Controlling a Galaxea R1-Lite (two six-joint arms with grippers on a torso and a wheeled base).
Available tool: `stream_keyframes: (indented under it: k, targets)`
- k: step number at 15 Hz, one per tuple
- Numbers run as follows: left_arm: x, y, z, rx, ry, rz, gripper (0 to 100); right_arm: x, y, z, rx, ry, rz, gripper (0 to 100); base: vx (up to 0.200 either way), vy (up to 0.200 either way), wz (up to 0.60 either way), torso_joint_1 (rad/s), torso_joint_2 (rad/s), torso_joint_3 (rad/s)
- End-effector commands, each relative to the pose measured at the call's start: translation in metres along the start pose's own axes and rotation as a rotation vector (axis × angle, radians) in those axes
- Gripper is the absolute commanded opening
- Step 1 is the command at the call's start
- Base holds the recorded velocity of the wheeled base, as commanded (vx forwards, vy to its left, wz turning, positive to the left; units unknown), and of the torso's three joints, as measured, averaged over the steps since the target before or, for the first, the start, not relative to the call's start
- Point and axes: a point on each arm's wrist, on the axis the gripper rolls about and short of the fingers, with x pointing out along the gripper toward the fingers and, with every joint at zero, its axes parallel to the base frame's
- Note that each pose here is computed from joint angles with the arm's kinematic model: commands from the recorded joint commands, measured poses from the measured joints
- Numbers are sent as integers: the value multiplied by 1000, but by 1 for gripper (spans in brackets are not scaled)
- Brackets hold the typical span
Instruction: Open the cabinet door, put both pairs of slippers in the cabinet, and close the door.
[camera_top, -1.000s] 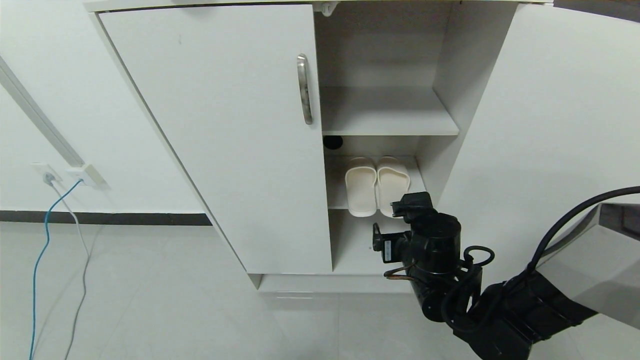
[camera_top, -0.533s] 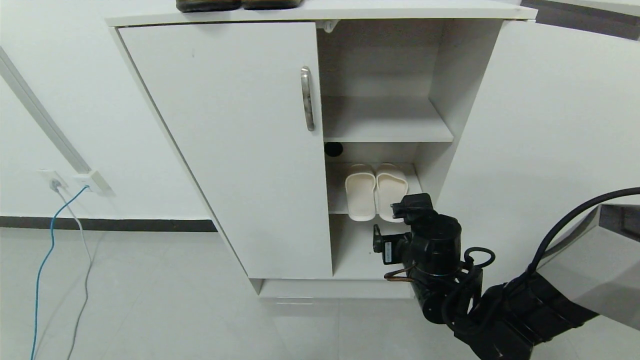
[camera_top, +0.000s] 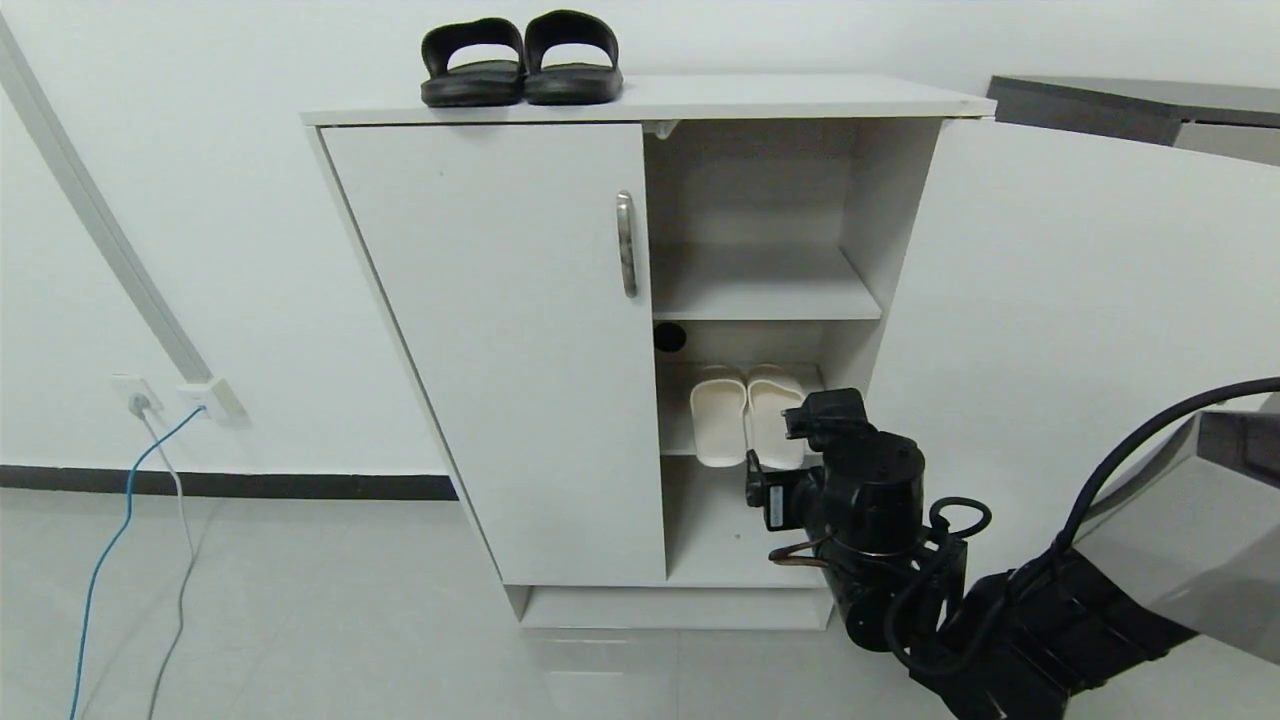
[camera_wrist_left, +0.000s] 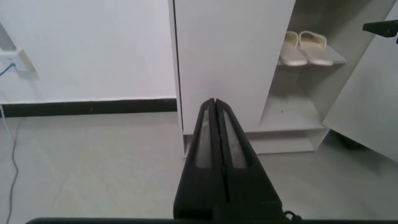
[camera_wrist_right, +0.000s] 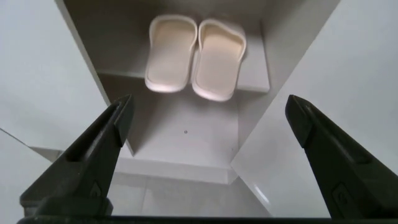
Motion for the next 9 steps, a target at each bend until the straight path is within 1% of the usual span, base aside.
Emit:
stream_keyframes:
  k: [1, 5, 8, 9]
  targets:
    - [0, 0, 0, -4, 1, 2, 0, 0, 0, -1, 4, -5, 1, 100, 0, 0, 0, 2, -2, 193]
    - [0, 0, 0, -5, 1, 2, 0, 0, 0, -3, -6, 0, 0, 100, 0, 0, 0, 3, 1, 79]
    - [0, 0, 0, -5, 1, 2, 0, 0, 0, -4, -7, 2, 0, 100, 0, 0, 0, 1, 4, 17]
    - [0, 0, 0, -5, 1, 2, 0, -1, 0, -4, -7, 1, 2, 100, 0, 200, 0, 7, 2, -2]
